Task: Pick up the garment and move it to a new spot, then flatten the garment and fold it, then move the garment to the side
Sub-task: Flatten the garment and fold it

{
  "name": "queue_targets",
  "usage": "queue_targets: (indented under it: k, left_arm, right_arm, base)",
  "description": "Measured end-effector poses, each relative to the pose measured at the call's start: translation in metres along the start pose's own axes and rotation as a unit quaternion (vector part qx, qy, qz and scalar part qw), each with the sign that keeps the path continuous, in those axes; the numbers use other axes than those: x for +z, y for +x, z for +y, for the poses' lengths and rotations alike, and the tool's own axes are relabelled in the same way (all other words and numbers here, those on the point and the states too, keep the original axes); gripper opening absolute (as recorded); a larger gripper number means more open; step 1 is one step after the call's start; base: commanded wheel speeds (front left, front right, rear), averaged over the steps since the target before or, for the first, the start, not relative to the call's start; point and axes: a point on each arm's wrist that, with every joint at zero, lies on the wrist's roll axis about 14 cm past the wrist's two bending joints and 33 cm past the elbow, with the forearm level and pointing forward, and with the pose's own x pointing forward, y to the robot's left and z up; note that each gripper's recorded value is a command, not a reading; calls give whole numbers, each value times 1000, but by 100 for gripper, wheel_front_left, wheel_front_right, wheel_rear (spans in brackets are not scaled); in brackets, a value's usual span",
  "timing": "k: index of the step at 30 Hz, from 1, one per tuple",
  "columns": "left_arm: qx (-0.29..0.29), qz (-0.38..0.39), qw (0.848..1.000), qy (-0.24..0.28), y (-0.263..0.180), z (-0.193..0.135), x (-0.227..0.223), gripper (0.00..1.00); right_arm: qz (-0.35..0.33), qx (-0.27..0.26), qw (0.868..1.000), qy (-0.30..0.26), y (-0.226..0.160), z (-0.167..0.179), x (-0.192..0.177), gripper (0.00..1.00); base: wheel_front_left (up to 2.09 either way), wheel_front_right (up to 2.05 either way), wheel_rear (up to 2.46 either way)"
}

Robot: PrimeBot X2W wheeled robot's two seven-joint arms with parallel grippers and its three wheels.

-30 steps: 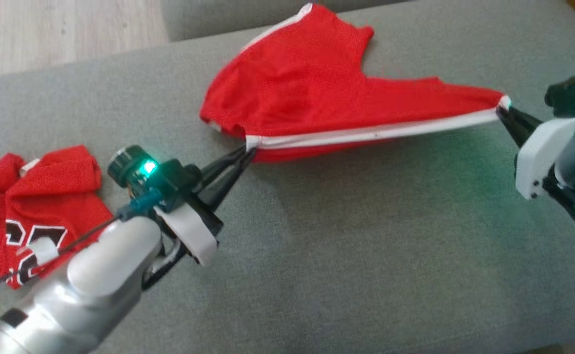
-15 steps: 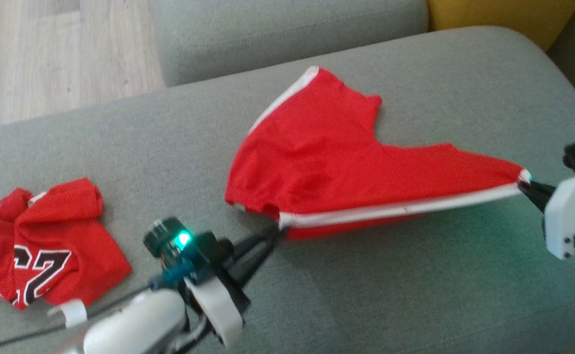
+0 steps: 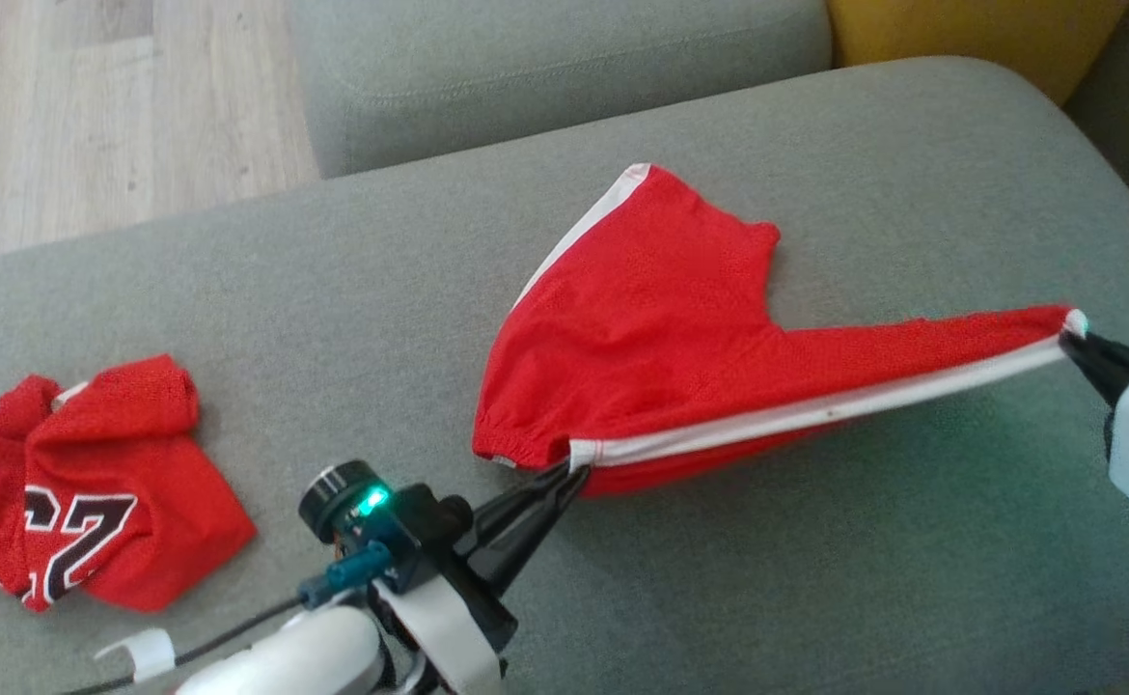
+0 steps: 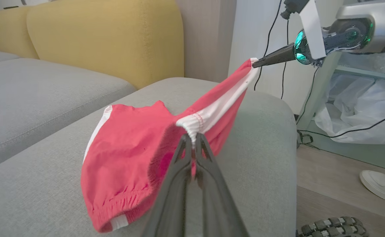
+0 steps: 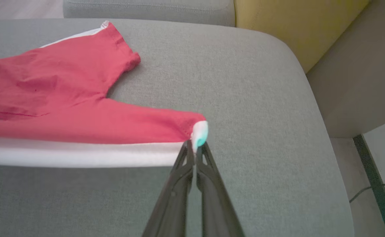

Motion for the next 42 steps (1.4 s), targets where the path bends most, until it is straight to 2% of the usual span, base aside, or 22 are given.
queue_targets:
  k: [5, 8, 16, 21, 31, 36, 41, 42]
  left_arm:
    - [15, -5, 1000, -6, 1, 17, 2, 0]
    - [26, -7, 1000, -3, 3, 31, 5, 0]
    - [57, -3, 998, -14, 1, 66, 1, 0]
    - [67, 0, 997, -29, 5, 78, -4, 0]
    - [82, 12, 995, -54, 11, 97, -25, 0]
    - [97, 21, 993, -60, 7, 107, -36, 0]
    - [107, 24, 991, -70, 5, 113, -44, 0]
    - [109, 26, 991, -71, 5, 113, -46, 36]
  right_arm:
    - [-32, -4, 999, -11, 16, 9, 25, 0]
    - [-42, -6, 998, -49, 30, 18, 43, 0]
    - [-91, 30, 991, -93, 83, 63, 111, 0]
    - [-98, 49, 987, -122, 124, 90, 134, 0]
    - [-77, 80, 981, -160, 200, 131, 139, 0]
    - [-71, 96, 978, -172, 224, 149, 136, 0]
    - [-54, 99, 978, -174, 239, 154, 126, 0]
    - [-49, 99, 979, -170, 241, 153, 123, 80]
  base:
    - [0, 0, 0]
    - [0, 0, 0]
    - [0, 0, 0]
    - [0, 0, 0]
    - [0, 0, 0]
    - [0, 0, 0]
    - [0, 0, 0]
    - [0, 0, 0]
